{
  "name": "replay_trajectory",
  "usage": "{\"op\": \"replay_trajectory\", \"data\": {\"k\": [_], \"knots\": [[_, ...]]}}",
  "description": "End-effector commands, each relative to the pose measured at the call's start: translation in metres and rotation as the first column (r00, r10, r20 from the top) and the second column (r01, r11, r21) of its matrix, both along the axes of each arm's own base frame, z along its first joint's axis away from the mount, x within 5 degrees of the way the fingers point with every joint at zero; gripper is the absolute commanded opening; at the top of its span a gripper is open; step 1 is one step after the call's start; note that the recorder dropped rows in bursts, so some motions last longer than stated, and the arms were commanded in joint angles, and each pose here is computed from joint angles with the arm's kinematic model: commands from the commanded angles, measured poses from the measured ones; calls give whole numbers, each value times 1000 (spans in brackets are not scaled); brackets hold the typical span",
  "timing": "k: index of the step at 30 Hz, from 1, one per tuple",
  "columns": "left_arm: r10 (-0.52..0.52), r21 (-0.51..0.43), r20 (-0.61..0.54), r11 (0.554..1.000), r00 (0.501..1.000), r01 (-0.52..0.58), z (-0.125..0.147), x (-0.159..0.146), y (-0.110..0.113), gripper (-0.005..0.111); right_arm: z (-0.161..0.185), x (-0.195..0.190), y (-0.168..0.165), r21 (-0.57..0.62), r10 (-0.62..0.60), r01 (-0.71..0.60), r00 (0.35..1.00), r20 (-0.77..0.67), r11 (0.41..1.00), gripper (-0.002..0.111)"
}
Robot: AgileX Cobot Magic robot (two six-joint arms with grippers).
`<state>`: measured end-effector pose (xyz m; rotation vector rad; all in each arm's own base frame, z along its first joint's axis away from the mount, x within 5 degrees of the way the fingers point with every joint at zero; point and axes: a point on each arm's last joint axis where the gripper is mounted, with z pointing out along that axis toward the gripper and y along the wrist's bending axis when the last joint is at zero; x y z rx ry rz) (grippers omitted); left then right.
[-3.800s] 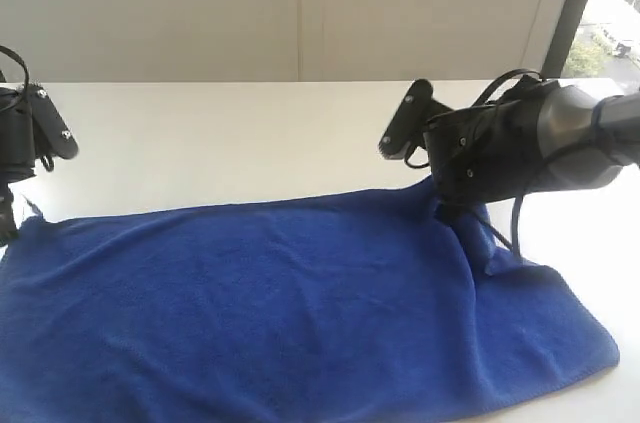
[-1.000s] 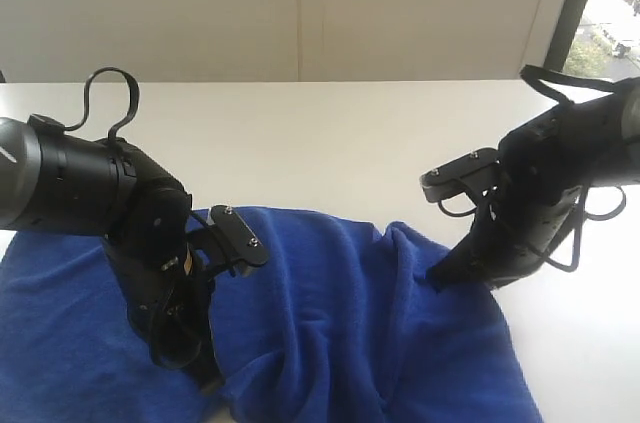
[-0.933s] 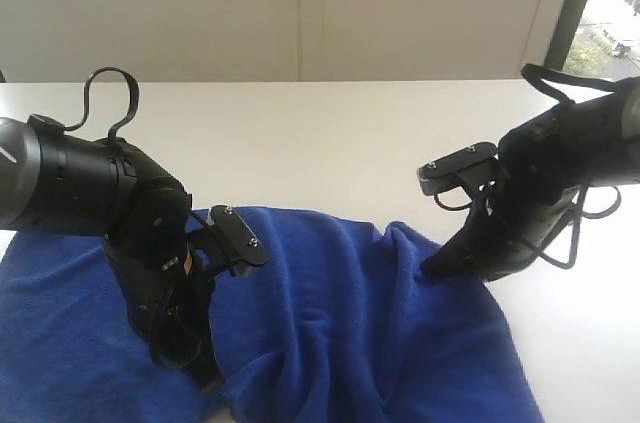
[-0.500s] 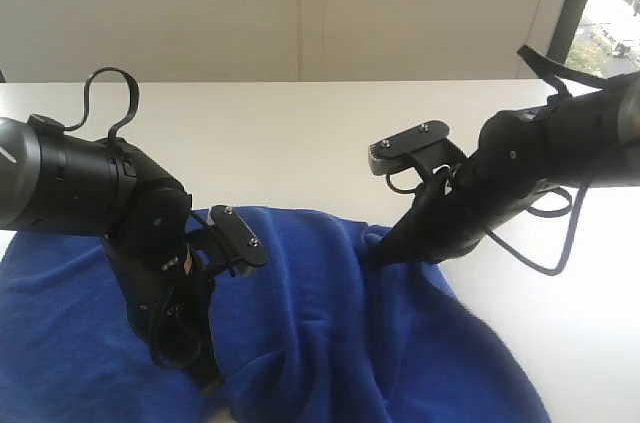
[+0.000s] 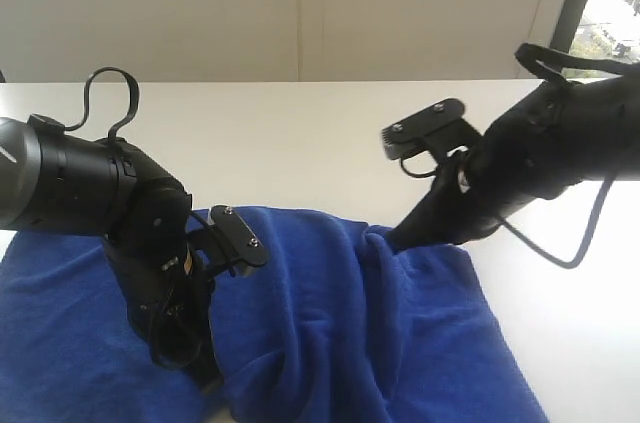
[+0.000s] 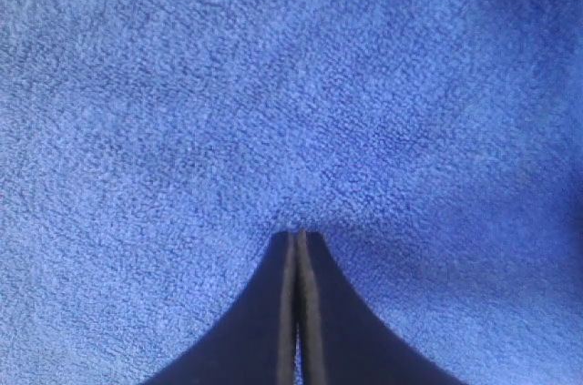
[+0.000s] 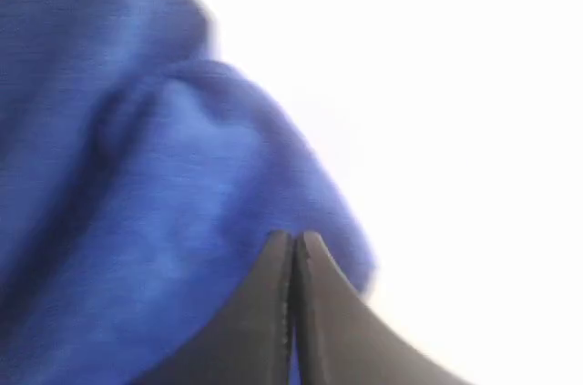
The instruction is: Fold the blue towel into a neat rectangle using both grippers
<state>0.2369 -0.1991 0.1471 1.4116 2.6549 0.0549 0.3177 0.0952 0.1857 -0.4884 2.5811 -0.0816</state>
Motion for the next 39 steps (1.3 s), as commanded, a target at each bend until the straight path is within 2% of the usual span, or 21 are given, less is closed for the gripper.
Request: {"op": "replay_trajectory", "data": {"k": [1,12,19,25,31,37,39], "knots": [[5,31,-40,1000,999,-3,-8,-4,2,0,-12,9,-37,-162,-146,144,989,-3,976,0],[4,26,-35,1000,999,-3,-8,-3,1,0,-58,20,-35,-137,-128,117,989,-74,984,0],[3,20,-29,1000,1000,-3,-8,-3,1,0,-59,22,-23,-5,-128,128,990,-59,992,0],[3,18,-28,1000,1000,-2,-8,-3,1,0,-58,17,-3,70,-31,37,995,-92,997,0],[3,18,-28,1000,1000,-2,-8,-3,1,0,-24,0,40,136,91,-90,996,-1,987,0],[3,18,-28,1000,1000,-2,-8,-3,1,0,-28,-21,83,121,252,-249,968,-6,961,0],[3,18,-28,1000,1000,-2,-8,-3,1,0,-21,-22,83,99,282,-283,959,18,954,0]]}}
